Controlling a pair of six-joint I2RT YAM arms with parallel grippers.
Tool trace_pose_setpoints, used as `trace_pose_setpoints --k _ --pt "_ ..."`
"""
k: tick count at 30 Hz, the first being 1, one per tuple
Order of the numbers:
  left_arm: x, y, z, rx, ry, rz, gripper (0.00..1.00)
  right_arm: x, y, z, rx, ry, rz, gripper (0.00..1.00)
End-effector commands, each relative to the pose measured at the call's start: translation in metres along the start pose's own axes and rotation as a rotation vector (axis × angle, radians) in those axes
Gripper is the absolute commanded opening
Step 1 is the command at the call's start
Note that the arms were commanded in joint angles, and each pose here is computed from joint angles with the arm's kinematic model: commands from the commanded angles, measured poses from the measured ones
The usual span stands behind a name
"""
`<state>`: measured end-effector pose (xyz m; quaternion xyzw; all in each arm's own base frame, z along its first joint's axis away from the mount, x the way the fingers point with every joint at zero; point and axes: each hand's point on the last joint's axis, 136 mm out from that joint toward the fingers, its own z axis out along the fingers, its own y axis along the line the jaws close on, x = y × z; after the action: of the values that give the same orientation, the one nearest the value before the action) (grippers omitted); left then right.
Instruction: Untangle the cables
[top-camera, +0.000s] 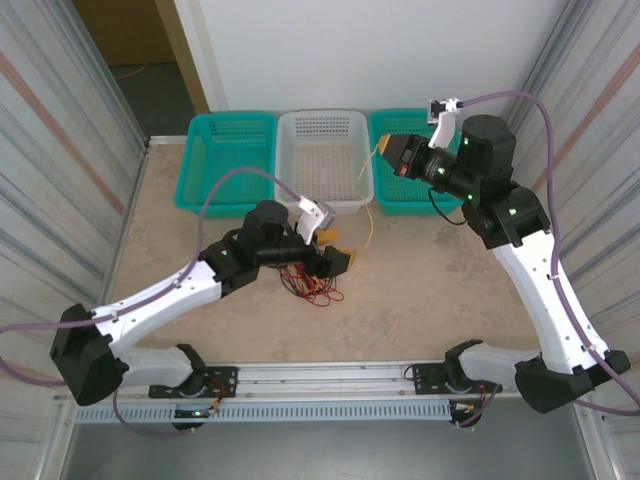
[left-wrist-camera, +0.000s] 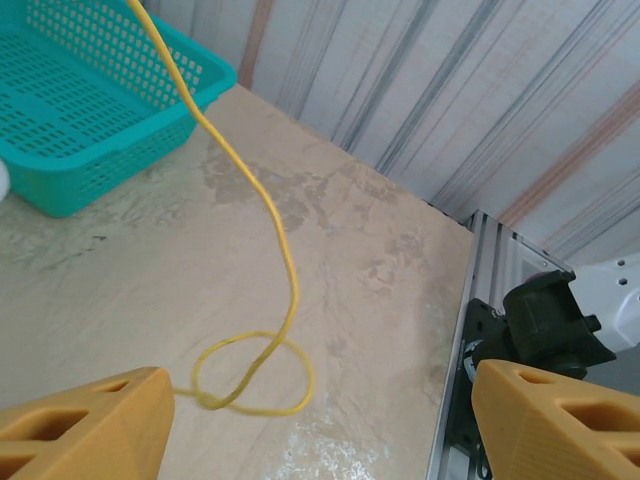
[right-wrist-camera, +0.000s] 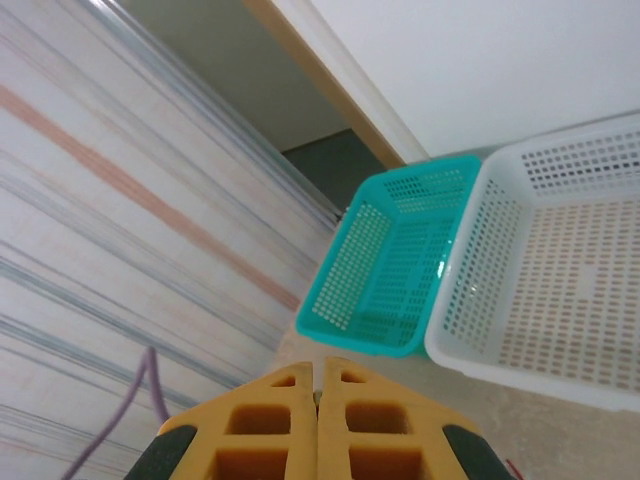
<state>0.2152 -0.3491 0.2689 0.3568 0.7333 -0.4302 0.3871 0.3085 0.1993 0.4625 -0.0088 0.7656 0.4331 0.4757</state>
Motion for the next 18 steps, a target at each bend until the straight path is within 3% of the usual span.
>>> trace_pose_setpoints --k 1,9,15,18 --pt "-0.025 -0.011 0.002 0.029 -0.064 0.061 0.76 -0.016 0.027 -0.004 -0.105 -0.052 0.015 0.0" --pt "-0.014 -0.005 0.015 0.037 -0.022 0.048 0.66 -0.011 0.029 -0.001 -0.15 -0.047 0.058 0.0" --pt "-0.009 0.0 0.023 0.031 -0.003 0.031 0.42 -0.01 0.031 0.0 -0.168 -0.043 0.073 0.0" --pt "-0.008 0.001 0.025 0.028 0.002 0.026 0.38 -0.01 0.033 0.0 -0.173 -0.045 0.075 0.0"
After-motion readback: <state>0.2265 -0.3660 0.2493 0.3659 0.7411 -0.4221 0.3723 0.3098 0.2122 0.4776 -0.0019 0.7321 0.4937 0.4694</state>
